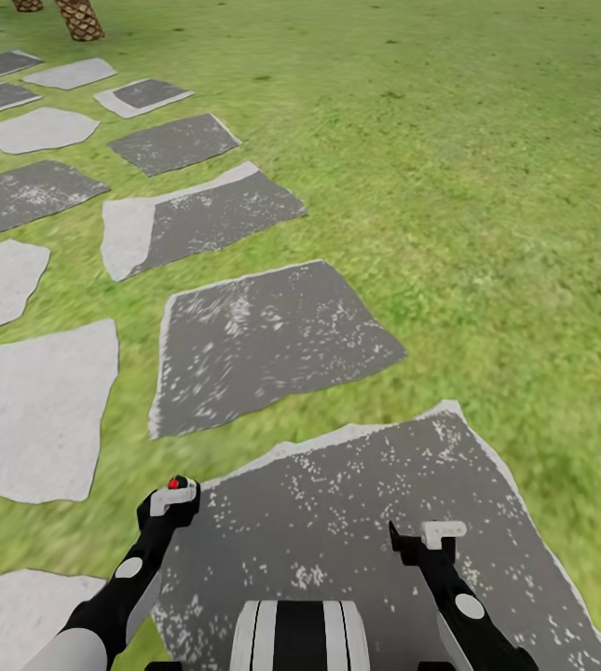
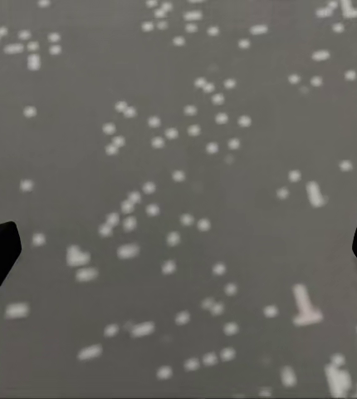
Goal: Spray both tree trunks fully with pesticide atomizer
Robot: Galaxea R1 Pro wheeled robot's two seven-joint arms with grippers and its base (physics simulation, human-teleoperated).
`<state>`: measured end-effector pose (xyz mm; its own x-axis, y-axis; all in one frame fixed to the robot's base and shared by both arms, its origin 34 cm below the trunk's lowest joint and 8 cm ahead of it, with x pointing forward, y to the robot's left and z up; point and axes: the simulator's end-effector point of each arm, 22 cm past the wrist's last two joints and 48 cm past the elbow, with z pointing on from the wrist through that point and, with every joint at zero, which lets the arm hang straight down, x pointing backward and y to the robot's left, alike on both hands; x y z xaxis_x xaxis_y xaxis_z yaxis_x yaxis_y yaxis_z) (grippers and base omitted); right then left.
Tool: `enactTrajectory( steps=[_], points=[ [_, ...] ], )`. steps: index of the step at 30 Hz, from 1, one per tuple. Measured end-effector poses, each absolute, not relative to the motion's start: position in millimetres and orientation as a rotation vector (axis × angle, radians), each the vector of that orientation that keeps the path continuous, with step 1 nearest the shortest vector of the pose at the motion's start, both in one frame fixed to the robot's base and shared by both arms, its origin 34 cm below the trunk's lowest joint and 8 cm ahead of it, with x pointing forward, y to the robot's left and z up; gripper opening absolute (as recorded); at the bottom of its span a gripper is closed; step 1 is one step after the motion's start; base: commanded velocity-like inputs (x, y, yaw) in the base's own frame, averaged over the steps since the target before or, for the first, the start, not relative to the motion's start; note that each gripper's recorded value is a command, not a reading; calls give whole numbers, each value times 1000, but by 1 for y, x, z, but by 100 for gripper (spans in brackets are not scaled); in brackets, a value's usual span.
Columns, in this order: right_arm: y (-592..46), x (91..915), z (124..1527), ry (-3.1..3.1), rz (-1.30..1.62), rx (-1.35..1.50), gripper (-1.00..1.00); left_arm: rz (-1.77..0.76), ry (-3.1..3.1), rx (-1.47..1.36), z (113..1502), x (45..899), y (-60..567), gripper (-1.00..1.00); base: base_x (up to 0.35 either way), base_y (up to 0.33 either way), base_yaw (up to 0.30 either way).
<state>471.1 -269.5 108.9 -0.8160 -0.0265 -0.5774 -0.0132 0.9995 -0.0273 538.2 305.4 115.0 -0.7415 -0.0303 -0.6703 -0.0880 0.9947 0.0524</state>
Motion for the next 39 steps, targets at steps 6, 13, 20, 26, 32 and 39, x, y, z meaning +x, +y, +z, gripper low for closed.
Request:
enactTrajectory(
  steps=[6,13,20,26,32,39],
  points=[
    [-269,471,109,2525,-29,-28,100,103,2405,-81,115,538,305,100,17,0,0],
    [-269,471,109,2525,-29,-28,100,102,2406,-81,115,538,305,100,1,0,0],
    [-270,471,109,2524,-29,-28,100,102,2406,-81,115,538,304,100,0,0,0],
    [-270,472,110,2522,-29,-28,100,101,2405,-81,115,539,304,100,6,0,-12],
    [-269,472,110,2521,-29,-27,100,102,2403,-81,116,539,304,100,56,0,-7],
    [-270,472,110,2521,-29,-28,100,102,2403,-81,116,539,305,100,4,0,0]
  ],
)
